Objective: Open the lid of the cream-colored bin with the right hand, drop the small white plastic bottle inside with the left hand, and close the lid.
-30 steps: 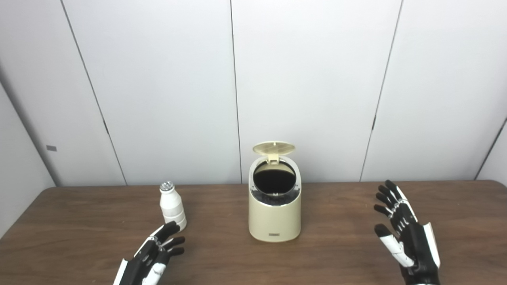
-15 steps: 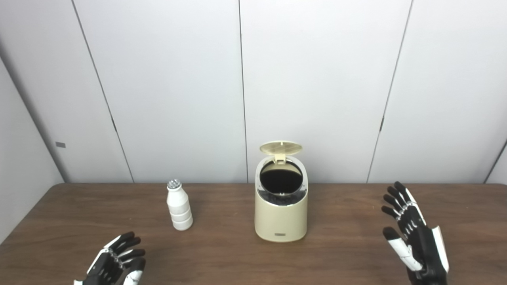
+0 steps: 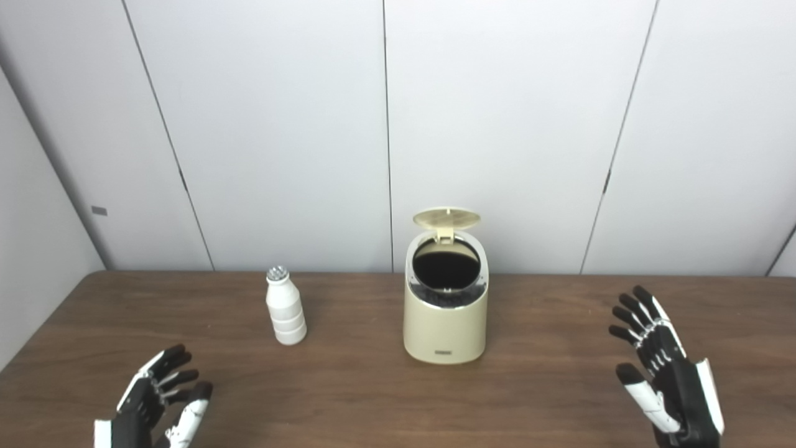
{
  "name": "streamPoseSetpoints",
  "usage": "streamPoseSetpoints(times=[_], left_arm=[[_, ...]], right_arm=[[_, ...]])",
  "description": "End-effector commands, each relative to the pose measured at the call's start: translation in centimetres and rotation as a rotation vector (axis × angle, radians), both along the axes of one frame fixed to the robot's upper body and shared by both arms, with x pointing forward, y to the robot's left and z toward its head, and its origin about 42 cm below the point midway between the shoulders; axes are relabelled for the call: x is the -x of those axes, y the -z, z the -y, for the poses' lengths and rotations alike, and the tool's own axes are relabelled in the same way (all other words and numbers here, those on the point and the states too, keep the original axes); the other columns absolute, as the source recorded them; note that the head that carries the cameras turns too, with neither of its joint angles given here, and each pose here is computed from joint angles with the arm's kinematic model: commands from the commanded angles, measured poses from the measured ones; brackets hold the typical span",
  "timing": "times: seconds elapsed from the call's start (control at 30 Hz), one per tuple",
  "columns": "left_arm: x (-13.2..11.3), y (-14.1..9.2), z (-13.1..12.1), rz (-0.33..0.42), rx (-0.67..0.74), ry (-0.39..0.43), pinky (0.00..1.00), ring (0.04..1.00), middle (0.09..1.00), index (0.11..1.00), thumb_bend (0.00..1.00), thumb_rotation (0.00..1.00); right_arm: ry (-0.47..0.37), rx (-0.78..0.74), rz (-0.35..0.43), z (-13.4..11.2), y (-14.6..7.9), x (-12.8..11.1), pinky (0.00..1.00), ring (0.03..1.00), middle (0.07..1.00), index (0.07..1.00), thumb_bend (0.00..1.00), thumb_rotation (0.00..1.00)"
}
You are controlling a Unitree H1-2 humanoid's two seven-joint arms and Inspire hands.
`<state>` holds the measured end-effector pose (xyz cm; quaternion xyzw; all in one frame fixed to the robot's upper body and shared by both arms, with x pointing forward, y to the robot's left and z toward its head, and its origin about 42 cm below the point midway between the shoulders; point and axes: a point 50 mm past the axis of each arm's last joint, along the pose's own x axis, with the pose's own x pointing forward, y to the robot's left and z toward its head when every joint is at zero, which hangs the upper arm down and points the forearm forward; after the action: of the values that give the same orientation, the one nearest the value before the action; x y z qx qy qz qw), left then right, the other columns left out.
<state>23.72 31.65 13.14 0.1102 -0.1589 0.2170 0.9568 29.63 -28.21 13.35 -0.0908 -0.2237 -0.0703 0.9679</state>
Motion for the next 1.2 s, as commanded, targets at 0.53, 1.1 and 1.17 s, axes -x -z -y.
streamPoseSetpoints(times=[0.53,1.1,1.17], left_arm=[[-6.2,-3.1,0.7,-0.044,-0.011,0.134,0.72,0.804,0.866,0.871,0.89,0.42],[-11.3,-2.5,2.9,-0.241,-0.035,0.161,0.8,0.9,0.948,0.996,1.0,0.44],[-11.7,-2.3,3.1,-0.247,-0.046,0.149,0.8,0.907,0.967,0.999,1.0,0.44]], right_arm=[[0.015,0.004,-0.105,1.2,1.2,3.7,0.79,0.874,0.902,0.928,0.81,0.71],[0.011,0.011,-0.11,2.7,0.9,3.3,0.8,0.863,0.886,0.91,0.79,0.69],[0.012,0.005,-0.114,2.8,0.9,3.2,0.8,0.862,0.886,0.907,0.79,0.69]])
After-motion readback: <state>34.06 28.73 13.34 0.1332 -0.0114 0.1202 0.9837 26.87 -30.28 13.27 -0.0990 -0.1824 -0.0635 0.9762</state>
